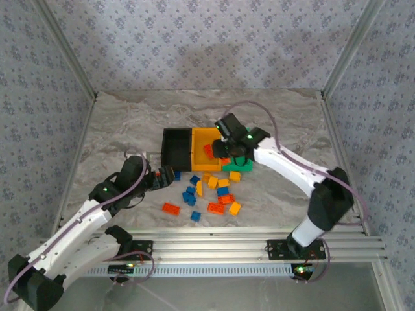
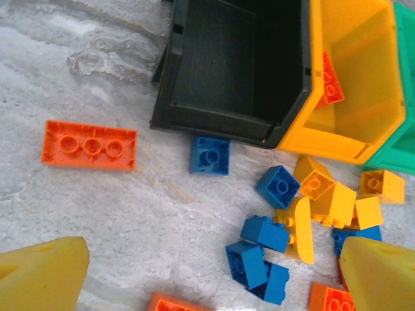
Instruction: Sort the legos into containers by color
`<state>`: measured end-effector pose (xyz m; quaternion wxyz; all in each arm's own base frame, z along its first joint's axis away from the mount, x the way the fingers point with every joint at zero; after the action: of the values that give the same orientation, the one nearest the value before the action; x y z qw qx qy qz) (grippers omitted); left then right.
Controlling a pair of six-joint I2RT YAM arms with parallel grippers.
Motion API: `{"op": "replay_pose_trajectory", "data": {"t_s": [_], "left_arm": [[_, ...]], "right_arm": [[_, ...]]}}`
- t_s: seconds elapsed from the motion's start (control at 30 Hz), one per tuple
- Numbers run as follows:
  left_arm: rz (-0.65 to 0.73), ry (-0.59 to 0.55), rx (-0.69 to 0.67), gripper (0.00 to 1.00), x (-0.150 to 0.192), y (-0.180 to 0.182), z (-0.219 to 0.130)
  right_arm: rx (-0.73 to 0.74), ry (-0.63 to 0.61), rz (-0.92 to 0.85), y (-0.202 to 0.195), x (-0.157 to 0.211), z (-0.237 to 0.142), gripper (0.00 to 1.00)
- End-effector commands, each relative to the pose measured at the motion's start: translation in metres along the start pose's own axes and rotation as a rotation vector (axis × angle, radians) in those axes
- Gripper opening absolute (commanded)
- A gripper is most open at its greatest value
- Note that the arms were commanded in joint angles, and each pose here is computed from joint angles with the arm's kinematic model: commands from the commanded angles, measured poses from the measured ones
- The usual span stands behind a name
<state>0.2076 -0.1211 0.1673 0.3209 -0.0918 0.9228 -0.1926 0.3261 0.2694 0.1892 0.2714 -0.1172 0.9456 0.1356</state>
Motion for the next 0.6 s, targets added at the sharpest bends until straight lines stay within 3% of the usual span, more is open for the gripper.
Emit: {"op": "replay_pose_trajectory", "data": {"t_s": [0.0, 0.2, 0.4, 0.57], "left_arm": [[-0.012, 0.019, -0.06, 0.99, 0.006, 0.013, -0.004], [-0.007, 0.038, -0.119, 1.0, 0.014, 0.029, -0.004], [-0.057, 0.074, -0.112, 0.99, 0.018, 0.032, 0.002], [-0.034, 0.182, -0.095, 0.99, 0.032, 0.026, 0.007]], "right_arm": [[-0.038, -0.025, -0.025, 0.019, -0.025, 0.026, 0.4], [-0.018, 0.012, 0.008, 0.022, -0.042, 0.069, 0.44], [-0.04, -0.021, 0.051, 0.018, -0.058, 0.073, 0.77], [-0.049, -0.056, 0.069, 0.014, -0.058, 0.053, 0.8]]}}
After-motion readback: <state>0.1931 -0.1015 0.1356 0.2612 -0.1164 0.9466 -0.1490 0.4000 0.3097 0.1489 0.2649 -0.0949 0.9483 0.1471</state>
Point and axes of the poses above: each hand's point on the last joint's axis, 136 mm out from that joint toward the fingers, its own z axis out along the fingers, its own y axis along the line the jaws close on, x = y × z, the point moved 2 cm from there along -z, back along the fingers
